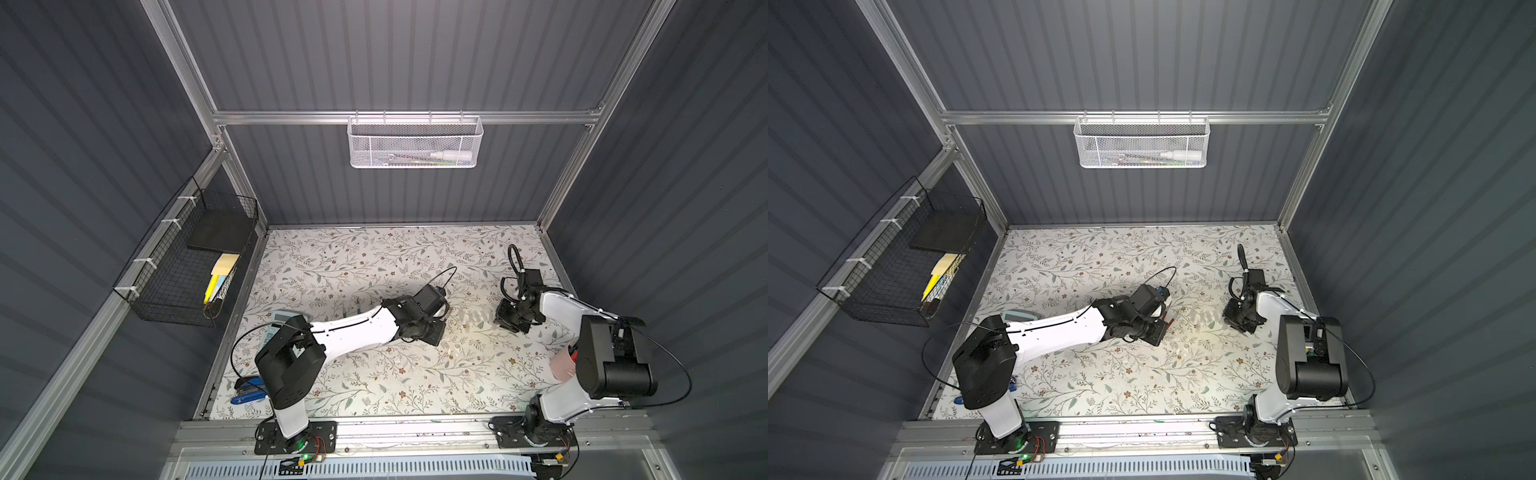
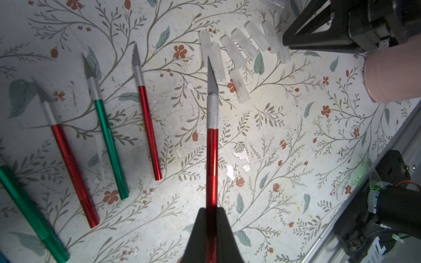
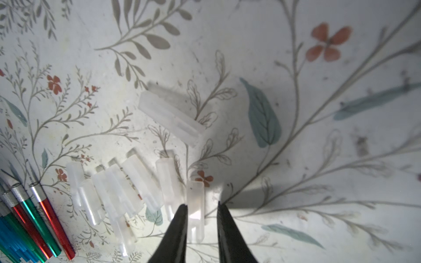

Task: Remove protective caps from carving knives
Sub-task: Place the protective sleeve at the center of the board.

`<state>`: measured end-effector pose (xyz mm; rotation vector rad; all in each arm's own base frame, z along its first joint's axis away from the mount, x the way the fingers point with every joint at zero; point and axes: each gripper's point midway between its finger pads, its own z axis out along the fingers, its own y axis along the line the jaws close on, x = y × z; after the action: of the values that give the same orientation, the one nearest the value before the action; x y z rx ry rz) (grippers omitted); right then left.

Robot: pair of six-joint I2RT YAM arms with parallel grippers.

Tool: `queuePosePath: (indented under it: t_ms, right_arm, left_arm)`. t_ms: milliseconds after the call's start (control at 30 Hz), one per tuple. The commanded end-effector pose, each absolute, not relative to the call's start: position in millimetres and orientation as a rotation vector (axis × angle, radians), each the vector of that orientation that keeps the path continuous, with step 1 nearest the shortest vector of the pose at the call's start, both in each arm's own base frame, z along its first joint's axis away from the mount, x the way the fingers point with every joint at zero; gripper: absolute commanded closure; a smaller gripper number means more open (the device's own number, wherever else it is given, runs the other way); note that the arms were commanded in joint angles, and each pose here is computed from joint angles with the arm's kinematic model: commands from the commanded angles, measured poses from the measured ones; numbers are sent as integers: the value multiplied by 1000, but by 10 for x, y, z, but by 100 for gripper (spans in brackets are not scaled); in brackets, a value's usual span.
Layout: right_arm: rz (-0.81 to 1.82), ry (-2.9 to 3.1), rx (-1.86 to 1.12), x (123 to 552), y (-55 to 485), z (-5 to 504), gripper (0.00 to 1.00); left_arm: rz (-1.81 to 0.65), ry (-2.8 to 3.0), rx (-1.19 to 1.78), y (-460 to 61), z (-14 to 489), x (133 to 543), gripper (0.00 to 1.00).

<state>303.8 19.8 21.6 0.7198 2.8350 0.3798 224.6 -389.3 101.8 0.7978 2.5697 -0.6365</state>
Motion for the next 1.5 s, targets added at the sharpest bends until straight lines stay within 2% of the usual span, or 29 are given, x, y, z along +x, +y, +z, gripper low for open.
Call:
queuePosePath:
  t_ms: [0, 433, 833, 1133, 1467]
  right_arm:
    - [386, 2848, 734, 2990, 193, 179, 73]
    - [392, 2838, 735, 2980, 190, 229, 73]
    - [393, 2780, 709, 2953, 181, 517, 70]
    - [416, 2717, 677, 2955, 197, 766, 67]
    - [413, 2730, 679, 2921, 200, 721, 66]
  left_arm:
    - [-609, 2583, 778, -3833, 1020, 2267, 100]
    - [-612, 2591, 771, -3846, 984, 2274, 100]
    - [-647, 2609, 770, -3963, 854, 2288, 100]
    - [-637, 2647, 737, -4082, 576, 2364, 100]
    - [-711, 2686, 701, -4258, 338, 2361, 100]
